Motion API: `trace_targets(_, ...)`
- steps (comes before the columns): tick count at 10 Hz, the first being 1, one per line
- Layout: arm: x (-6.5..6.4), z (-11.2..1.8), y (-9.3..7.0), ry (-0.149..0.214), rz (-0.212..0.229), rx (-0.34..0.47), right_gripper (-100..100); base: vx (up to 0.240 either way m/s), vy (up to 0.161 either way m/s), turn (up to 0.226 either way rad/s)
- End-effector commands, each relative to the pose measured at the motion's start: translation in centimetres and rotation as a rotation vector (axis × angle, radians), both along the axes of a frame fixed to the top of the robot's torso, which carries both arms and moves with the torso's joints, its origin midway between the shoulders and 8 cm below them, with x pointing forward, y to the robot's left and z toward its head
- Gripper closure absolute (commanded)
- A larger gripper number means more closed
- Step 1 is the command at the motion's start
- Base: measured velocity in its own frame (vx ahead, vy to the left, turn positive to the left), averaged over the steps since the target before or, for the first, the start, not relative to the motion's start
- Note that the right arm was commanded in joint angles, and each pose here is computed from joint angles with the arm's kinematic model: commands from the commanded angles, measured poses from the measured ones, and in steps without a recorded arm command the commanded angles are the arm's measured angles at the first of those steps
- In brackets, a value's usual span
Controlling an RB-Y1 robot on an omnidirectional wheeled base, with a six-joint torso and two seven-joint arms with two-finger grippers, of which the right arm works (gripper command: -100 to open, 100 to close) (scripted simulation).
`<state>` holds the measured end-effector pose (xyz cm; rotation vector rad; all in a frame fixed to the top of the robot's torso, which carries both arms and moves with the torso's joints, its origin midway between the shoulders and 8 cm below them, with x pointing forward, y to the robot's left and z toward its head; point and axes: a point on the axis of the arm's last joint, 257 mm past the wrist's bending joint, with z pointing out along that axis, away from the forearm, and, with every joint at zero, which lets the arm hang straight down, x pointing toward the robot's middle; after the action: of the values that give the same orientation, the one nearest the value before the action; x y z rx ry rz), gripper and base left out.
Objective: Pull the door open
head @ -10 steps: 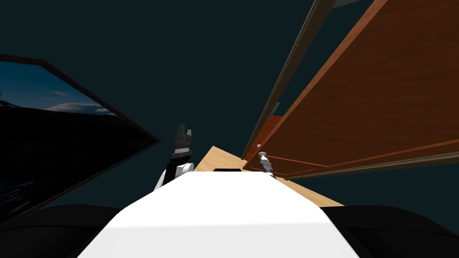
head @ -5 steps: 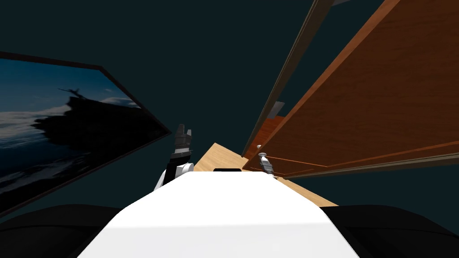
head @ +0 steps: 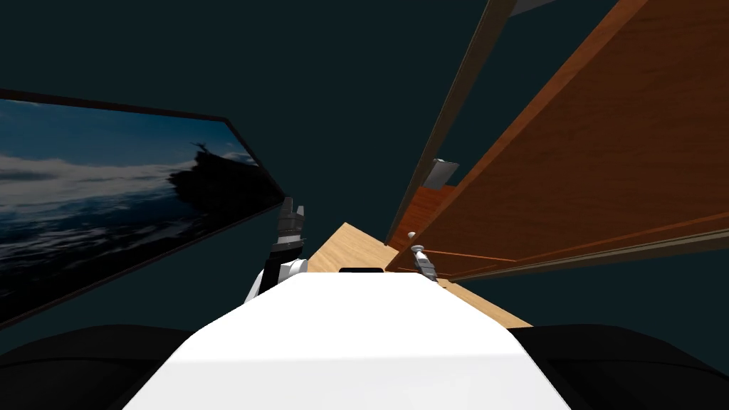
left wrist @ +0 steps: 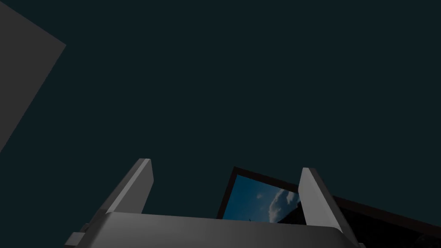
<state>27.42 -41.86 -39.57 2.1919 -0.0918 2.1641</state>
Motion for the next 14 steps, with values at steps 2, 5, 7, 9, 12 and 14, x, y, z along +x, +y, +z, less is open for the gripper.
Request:
trace_targets(2,-0.3,0.0,0.0,-0.001,0.009,-0.001,100,-0.137,-0.008,0.063)
trace_targets(5,-1.1,0.0,0.0,-0.003,0.035,0.000,100,-0.207,-0.060,0.159)
trace_targets(7,-1.5,0.1,-0.1,-0.006,0.054,0.000,100,-0.261,-0.057,0.167)
trace_targets(9,-2.0,0.3,-0.1,-0.010,0.076,0.000,100,-0.257,-0.036,0.175)
trace_targets(12,-2.3,0.1,0.0,-0.002,0.087,0.001,100,-0.197,-0.032,0.097)
trace_targets(14,-2.5,0.0,0.1,0.000,0.099,0.002,100,-0.232,-0.045,0.164)
